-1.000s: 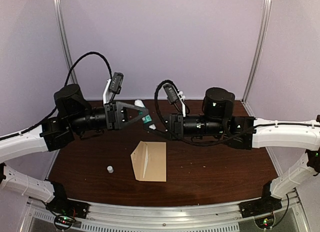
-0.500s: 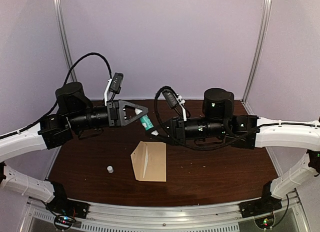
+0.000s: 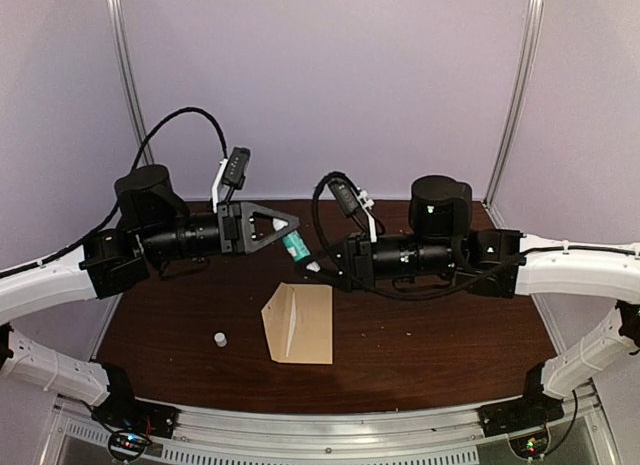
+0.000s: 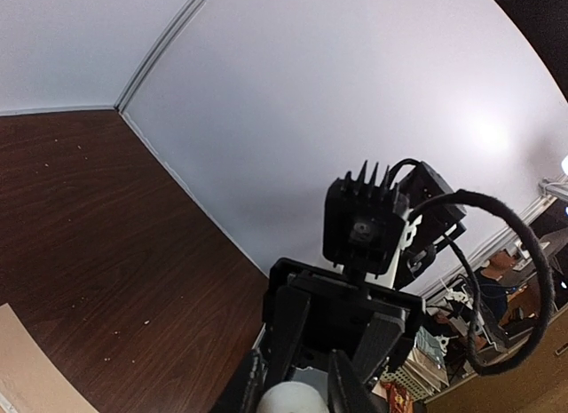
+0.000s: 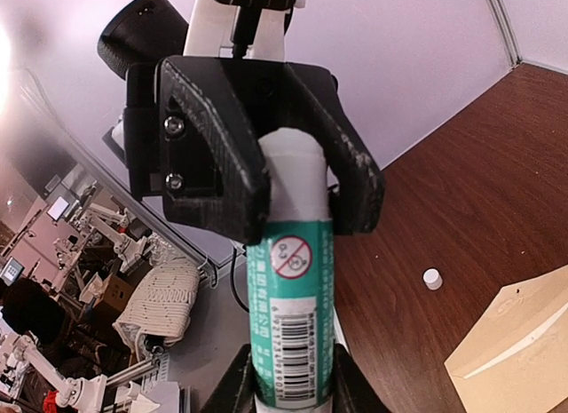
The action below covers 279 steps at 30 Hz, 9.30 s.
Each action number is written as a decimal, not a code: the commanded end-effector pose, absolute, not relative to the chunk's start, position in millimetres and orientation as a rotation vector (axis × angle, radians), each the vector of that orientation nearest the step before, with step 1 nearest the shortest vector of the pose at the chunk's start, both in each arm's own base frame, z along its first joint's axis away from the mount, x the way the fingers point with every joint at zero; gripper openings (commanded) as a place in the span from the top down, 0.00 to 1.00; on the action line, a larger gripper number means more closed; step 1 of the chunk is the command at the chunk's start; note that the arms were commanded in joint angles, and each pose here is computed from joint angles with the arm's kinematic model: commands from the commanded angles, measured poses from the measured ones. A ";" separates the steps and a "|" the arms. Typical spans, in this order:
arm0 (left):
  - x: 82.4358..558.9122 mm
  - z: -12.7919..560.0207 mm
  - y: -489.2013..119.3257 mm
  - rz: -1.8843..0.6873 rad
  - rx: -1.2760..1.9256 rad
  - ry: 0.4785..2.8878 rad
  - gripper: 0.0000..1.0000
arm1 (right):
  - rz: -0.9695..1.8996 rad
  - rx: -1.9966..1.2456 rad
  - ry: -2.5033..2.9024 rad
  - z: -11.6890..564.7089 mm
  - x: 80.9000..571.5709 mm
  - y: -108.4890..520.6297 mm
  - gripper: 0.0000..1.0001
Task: Place the letter into the envelope and seal it
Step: Adjust the solid glue, then paint the envelope at the center of the board.
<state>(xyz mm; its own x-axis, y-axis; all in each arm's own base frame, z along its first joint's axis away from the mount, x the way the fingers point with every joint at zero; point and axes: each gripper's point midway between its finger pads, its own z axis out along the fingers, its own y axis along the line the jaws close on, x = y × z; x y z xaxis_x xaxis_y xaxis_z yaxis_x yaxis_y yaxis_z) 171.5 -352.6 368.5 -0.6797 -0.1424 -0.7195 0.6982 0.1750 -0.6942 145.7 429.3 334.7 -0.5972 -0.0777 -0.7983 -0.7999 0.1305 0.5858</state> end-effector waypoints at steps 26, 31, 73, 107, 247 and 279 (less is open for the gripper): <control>163.0 458.9 -356.7 -1.633 0.449 1.320 1.00 | 1.743 -0.282 1.438 432.4 165.2 417.2 0.39; 163.9 454.5 -358.9 -1.619 0.450 1.332 1.00 | 1.768 -0.276 1.411 440.0 164.5 419.3 0.51; 252.1 140.2 -272.3 -0.982 0.432 2.433 0.28 | 1.142 -0.258 2.022 259.4 187.7 364.9 1.00; 276.0 43.4 -299.1 -1.048 0.652 2.588 0.99 | 0.887 -0.363 2.444 143.3 190.9 399.7 1.00; 171.4 58.6 -383.5 -1.007 0.756 2.503 0.82 | 0.658 -0.621 2.708 82.5 237.0 352.1 1.00; 159.7 -8.1 -349.7 -0.874 0.692 2.655 0.95 | 0.647 -0.635 2.724 49.8 254.5 360.7 1.00</control>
